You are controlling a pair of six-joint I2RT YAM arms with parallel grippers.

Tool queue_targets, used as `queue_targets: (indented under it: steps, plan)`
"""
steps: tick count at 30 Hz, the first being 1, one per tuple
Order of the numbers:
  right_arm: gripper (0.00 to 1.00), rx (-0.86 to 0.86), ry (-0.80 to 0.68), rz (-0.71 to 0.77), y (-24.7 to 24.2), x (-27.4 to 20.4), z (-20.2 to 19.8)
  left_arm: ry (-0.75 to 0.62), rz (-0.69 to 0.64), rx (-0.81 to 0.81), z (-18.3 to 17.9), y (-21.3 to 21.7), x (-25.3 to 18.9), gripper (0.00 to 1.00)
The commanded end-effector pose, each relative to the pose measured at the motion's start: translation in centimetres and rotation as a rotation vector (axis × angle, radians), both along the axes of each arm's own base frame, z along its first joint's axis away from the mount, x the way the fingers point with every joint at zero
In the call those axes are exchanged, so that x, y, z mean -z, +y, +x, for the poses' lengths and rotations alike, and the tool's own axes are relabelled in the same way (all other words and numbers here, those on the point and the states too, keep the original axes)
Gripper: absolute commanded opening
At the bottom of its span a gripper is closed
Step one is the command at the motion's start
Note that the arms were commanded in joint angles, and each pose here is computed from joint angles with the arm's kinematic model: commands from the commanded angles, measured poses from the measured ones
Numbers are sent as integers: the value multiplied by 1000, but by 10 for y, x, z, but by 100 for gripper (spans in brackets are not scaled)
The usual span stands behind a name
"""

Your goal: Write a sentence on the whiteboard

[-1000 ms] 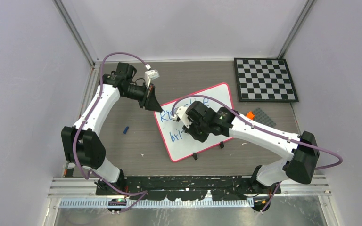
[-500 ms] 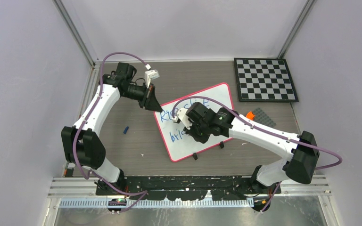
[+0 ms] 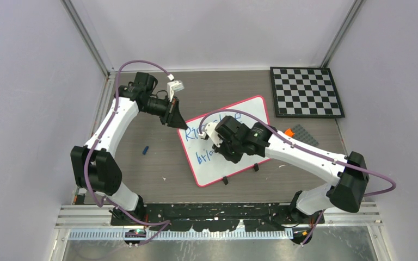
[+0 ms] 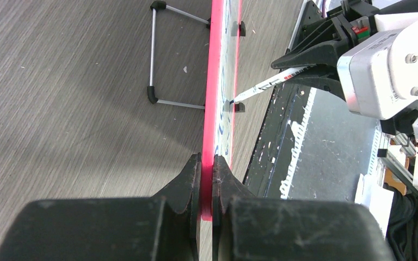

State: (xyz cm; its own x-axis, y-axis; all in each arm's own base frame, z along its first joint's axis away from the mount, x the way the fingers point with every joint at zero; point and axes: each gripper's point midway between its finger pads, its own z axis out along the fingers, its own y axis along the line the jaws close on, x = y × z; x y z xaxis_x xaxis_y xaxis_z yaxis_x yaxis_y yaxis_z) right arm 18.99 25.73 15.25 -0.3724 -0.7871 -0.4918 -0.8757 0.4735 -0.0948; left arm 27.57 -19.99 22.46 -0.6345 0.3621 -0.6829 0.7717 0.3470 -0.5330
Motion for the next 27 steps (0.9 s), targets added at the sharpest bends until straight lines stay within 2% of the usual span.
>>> queue_targets:
  steps: [1, 27]
  plan:
    - [0, 53, -113, 38, 3, -25, 27, -48, 69, -12, 9, 4, 10, 0]
    - [0, 61, -115, 49, -1, -28, 31, -42, 70, -11, 11, 4, 11, 0]
